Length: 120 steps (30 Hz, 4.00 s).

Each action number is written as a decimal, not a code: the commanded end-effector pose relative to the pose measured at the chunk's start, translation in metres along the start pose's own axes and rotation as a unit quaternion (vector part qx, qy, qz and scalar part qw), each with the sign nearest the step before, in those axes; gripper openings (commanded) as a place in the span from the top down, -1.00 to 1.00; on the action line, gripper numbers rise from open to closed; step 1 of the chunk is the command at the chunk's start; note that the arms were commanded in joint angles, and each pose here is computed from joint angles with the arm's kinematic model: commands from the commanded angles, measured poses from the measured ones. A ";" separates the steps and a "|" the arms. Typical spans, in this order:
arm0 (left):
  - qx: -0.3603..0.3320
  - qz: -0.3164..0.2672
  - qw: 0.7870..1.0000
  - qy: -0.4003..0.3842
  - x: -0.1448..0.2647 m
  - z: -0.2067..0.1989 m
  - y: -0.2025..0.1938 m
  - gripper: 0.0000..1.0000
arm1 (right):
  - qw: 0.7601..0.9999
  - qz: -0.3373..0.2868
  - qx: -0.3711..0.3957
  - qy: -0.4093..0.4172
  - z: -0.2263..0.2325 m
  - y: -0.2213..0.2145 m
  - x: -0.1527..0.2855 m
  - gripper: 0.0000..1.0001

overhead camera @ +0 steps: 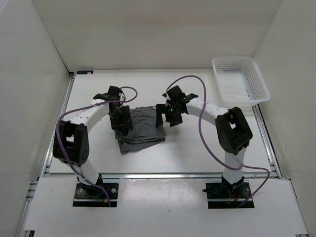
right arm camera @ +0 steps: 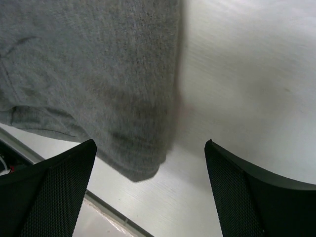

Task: Fold and stack the shorts
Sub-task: Fold the shorts

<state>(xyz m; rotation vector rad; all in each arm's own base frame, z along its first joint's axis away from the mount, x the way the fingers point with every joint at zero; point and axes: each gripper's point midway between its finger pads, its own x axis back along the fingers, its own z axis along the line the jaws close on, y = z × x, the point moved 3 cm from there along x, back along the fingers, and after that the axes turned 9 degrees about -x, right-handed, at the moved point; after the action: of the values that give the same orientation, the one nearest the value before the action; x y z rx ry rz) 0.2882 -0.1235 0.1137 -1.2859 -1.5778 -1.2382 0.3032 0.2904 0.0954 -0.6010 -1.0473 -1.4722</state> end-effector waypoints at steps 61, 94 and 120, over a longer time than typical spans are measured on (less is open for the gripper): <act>0.028 -0.088 0.996 -0.001 0.074 0.030 0.045 -0.99 | 0.991 -0.094 -0.096 0.026 -0.027 -0.003 0.011 1.00; -0.065 -0.010 0.996 -0.058 -0.069 -0.112 0.095 0.79 | 0.969 -0.134 -0.190 -0.085 -0.049 0.030 -0.011 0.98; -0.107 -0.275 0.952 -0.080 0.196 -0.096 0.138 -1.00 | 0.852 -0.400 -0.119 -0.317 -0.095 0.034 0.253 -1.00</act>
<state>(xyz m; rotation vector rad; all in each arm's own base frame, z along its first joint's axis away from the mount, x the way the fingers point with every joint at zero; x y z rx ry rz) 0.4064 -0.1946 0.3088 -1.2442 -1.9823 -1.6608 0.3273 0.1348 0.2903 -0.6729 -1.5269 -2.3287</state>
